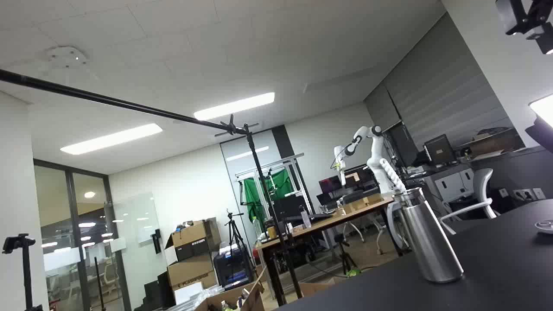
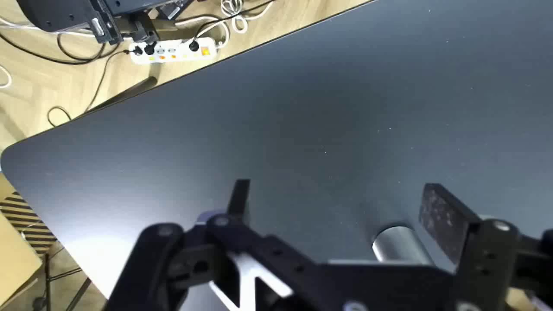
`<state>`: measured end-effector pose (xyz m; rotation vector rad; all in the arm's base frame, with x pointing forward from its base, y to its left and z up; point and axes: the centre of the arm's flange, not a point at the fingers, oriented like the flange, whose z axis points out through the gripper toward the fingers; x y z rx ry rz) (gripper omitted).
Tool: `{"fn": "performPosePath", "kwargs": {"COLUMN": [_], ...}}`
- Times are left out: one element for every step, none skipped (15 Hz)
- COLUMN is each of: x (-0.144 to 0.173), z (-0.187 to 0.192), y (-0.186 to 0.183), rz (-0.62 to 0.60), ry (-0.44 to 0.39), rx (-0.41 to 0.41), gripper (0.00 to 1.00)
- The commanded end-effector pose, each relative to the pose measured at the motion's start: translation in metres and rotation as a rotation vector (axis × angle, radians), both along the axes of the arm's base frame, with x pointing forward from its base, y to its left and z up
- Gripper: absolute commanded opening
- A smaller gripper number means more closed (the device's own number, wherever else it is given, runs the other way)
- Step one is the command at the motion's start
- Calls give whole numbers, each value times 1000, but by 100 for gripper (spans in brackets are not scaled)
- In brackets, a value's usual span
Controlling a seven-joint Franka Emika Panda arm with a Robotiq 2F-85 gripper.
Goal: Use the brush to scrub inside the thermos
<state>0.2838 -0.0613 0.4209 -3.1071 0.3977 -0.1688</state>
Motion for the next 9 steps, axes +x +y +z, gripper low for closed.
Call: {"fn": "performPosePath", "kwargs": {"x": [2,4,7,8,9,9,9,9,9], "z": [3,8,14,19,22,23,22,22,22], "y": [0,-1,-2,-2,-3,-3,-3,-3,-3], "rz": [1,2,3,3,3,3,3,3,3], "ry": [-4,-14,-24,-34,-40,-42,-41,-41,-41], "rx": [-1,-3,-6,-8,-9,-9,-9,-9,-9], "gripper": [100,100,100,100,100,100,100,100,100]}}
